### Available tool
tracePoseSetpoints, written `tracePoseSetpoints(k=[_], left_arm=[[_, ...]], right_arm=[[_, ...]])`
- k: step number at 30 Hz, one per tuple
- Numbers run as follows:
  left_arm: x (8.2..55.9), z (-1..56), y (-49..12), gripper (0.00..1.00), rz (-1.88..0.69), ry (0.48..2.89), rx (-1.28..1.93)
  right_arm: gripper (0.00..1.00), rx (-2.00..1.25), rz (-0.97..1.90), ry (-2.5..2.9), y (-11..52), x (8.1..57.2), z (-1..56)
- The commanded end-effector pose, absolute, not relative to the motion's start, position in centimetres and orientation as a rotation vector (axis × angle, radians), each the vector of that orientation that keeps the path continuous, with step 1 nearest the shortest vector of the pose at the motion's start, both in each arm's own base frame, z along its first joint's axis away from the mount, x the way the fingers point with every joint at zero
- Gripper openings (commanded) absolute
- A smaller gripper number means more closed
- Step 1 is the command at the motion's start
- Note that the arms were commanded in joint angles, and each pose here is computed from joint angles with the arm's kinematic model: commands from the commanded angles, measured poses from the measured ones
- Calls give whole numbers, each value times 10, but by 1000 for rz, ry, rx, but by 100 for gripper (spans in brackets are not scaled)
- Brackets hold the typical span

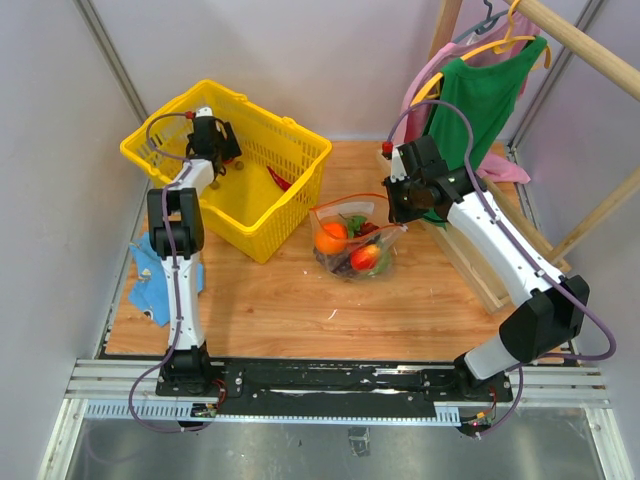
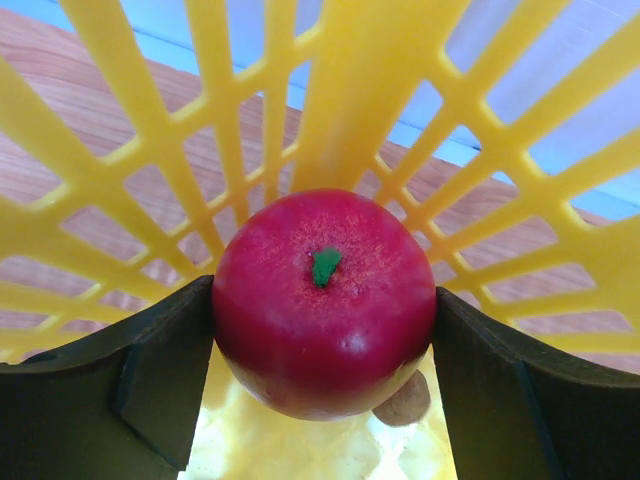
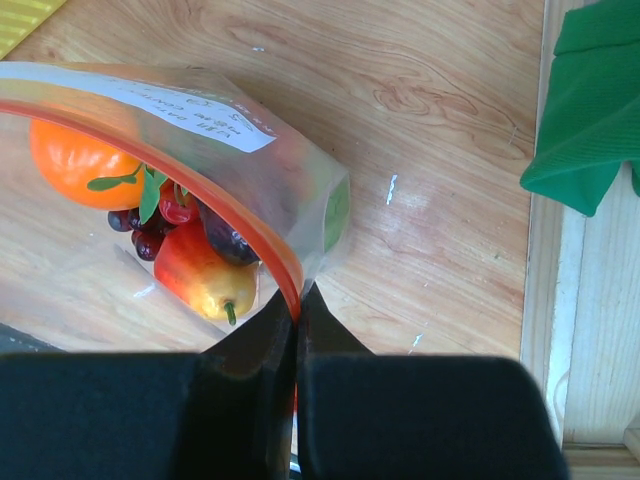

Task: Place the food in the zip-top bag and seal the zipper
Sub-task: Pick up the fake vegetable from the bin.

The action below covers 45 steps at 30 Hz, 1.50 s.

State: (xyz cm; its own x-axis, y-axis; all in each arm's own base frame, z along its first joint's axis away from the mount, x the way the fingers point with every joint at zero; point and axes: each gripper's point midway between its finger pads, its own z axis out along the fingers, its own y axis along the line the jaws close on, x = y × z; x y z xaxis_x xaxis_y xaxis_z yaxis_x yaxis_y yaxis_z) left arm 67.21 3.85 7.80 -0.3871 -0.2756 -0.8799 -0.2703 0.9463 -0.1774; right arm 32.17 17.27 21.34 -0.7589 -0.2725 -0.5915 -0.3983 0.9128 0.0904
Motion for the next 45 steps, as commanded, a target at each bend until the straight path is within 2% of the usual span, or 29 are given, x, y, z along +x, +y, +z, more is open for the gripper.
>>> tracePoseSetpoints(k=[1, 10, 25, 37, 45], left_arm=[[668, 129, 28, 33, -89, 1948, -322], [644, 171, 13, 31, -171, 1975, -305], [548, 275, -57, 31, -437, 1937, -206], [448, 340, -155, 30, -640, 1856, 92], [381, 352, -226, 30, -742, 1831, 367]], right_arm=[[1, -502, 286, 2455, 177, 325, 222], [1, -487, 324, 2445, 180, 321, 224], [1, -450, 435, 2414, 189, 309, 229], [1, -435, 466, 2403, 192, 306, 232], [1, -429, 464, 2395, 190, 304, 233]])
